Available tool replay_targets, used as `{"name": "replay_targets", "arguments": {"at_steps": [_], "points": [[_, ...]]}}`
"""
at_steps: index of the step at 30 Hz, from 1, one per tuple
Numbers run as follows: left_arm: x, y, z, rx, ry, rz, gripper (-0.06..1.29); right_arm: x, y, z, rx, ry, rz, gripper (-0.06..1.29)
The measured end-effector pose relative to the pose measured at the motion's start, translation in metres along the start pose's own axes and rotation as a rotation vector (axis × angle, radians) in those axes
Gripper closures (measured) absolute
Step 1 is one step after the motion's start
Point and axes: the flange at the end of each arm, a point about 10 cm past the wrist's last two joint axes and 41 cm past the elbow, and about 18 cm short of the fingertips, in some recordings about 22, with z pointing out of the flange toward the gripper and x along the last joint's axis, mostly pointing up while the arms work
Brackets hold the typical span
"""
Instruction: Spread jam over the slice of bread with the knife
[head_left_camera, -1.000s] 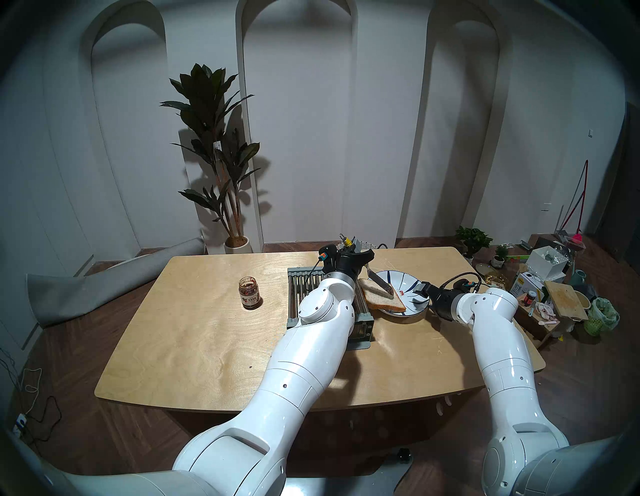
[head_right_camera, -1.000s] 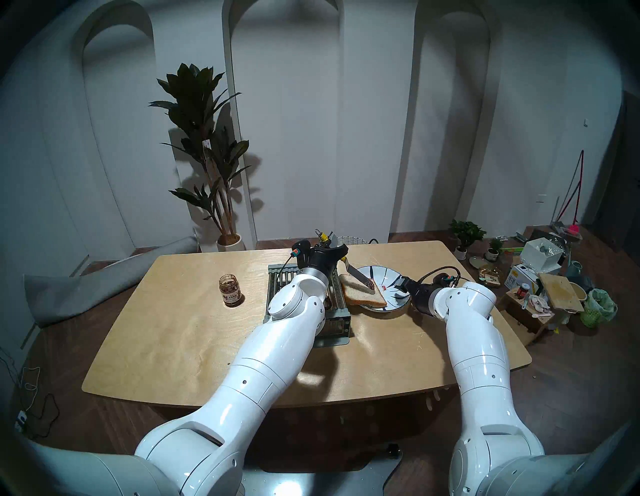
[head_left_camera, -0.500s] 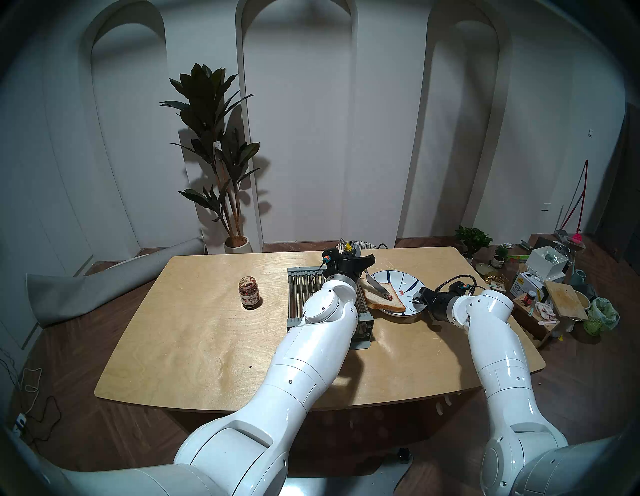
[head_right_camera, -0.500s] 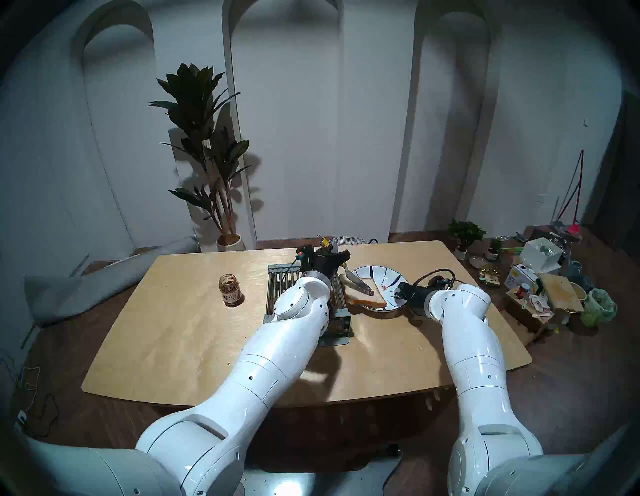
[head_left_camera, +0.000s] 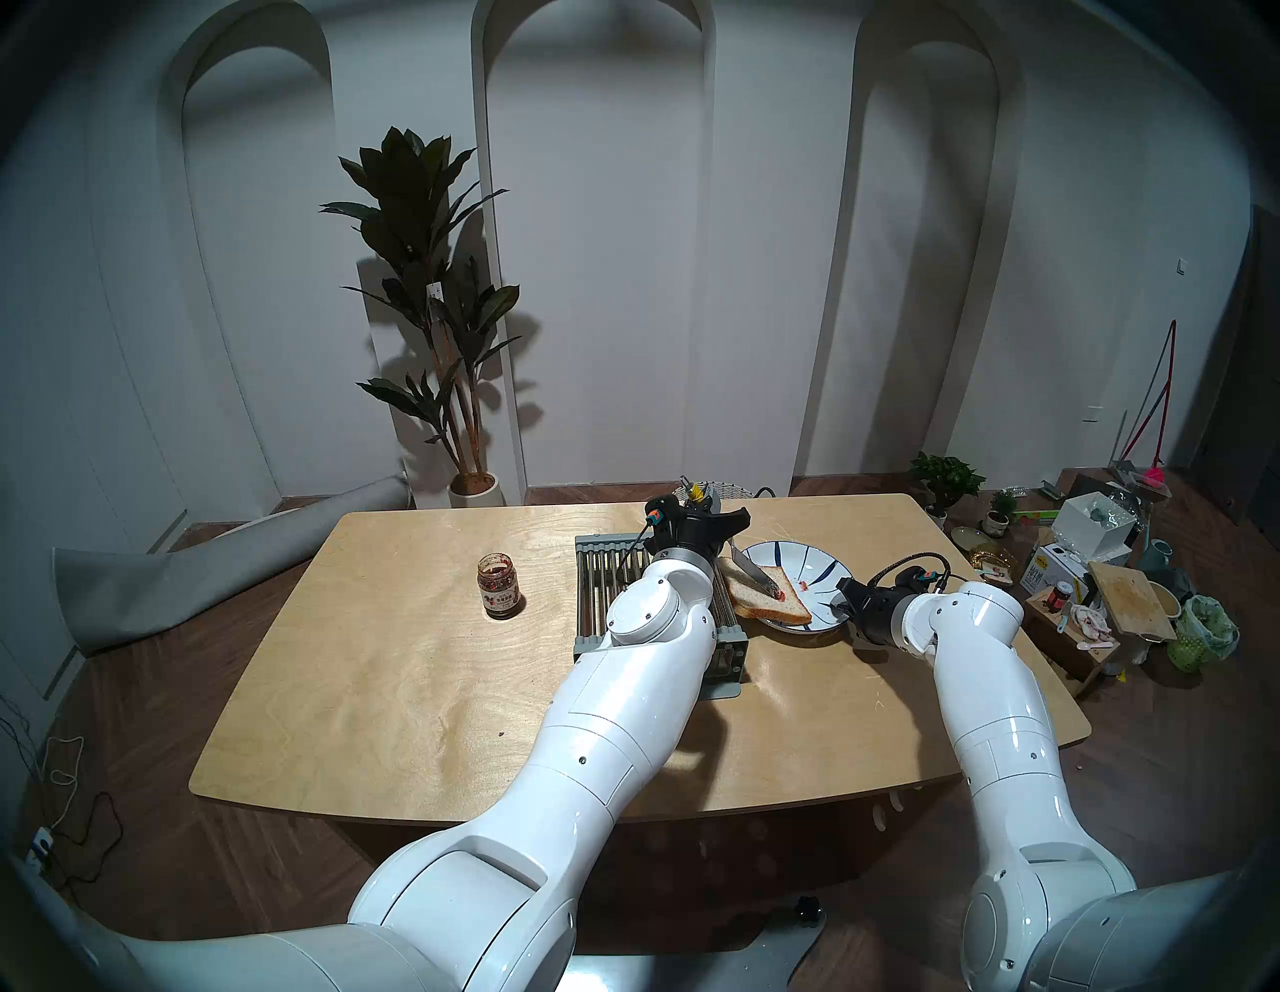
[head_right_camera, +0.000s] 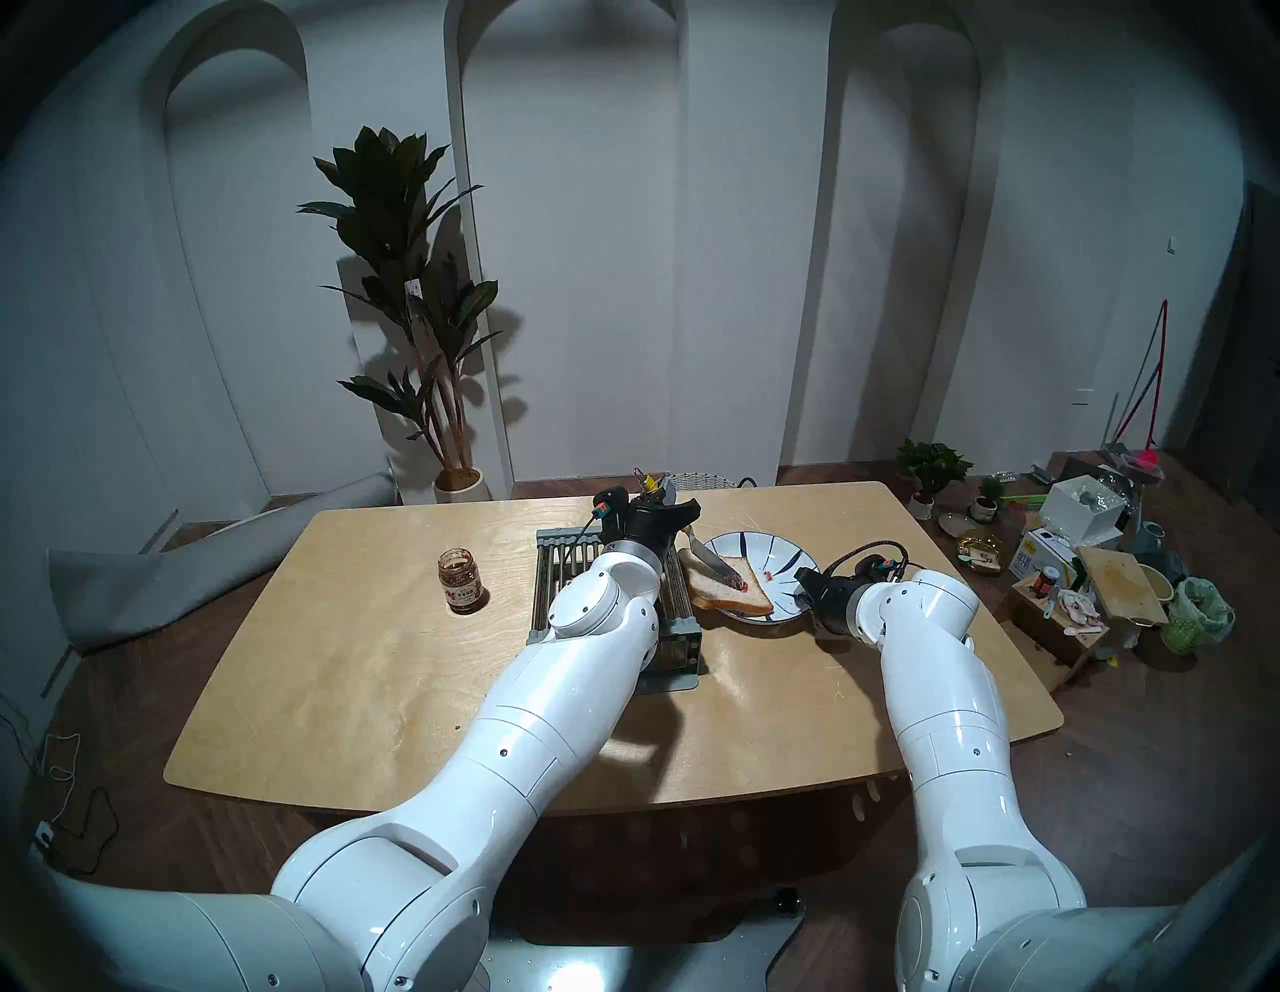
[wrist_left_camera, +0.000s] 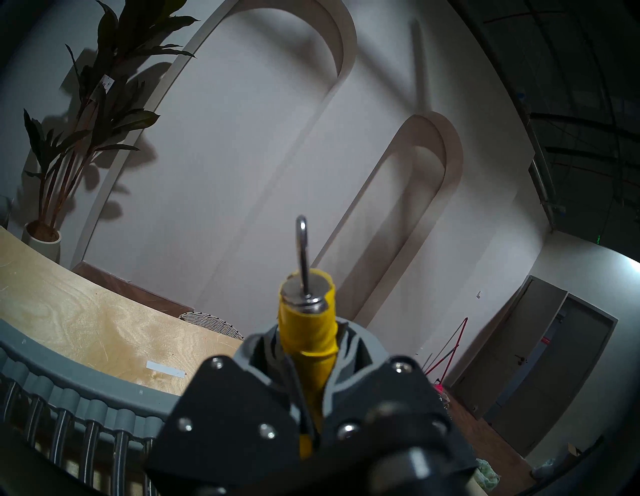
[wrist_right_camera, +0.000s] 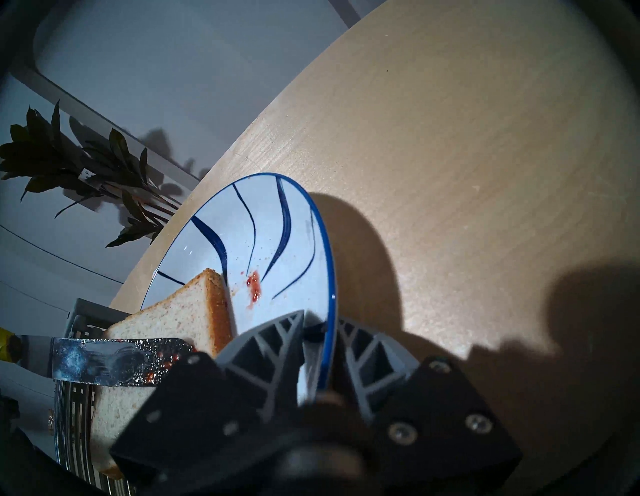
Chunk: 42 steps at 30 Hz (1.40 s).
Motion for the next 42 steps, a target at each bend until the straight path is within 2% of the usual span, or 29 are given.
{"name": "replay_targets", "arguments": {"at_steps": [3,4,14,27,34,42], "points": [[0.0,-0.001,0.0,0.002,0.001,0.0,1.19,0.0,0.0,0.0,0.0,0.001,0.0,1.0],[0.0,-0.001,0.0,0.002,0.001,0.001,1.19,0.001,0.0,0.001,0.0,0.001,0.0,1.05],[0.001,-0.003,0.002,0.008,0.003,0.002,1.19,0.002,-0.003,0.002,0.001,0.006,-0.009,1.19],[0.002,-0.002,-0.002,0.021,0.012,0.02,1.19,0.0,-0.003,0.002,0.003,0.006,-0.013,1.19],[0.003,-0.008,-0.006,0.046,0.017,0.025,1.19,-0.002,-0.003,0.0,0.007,0.002,-0.008,1.19],[0.001,-0.011,-0.008,0.071,-0.003,0.09,1.19,-0.003,-0.002,-0.002,0.012,-0.003,0.002,1.21]]}}
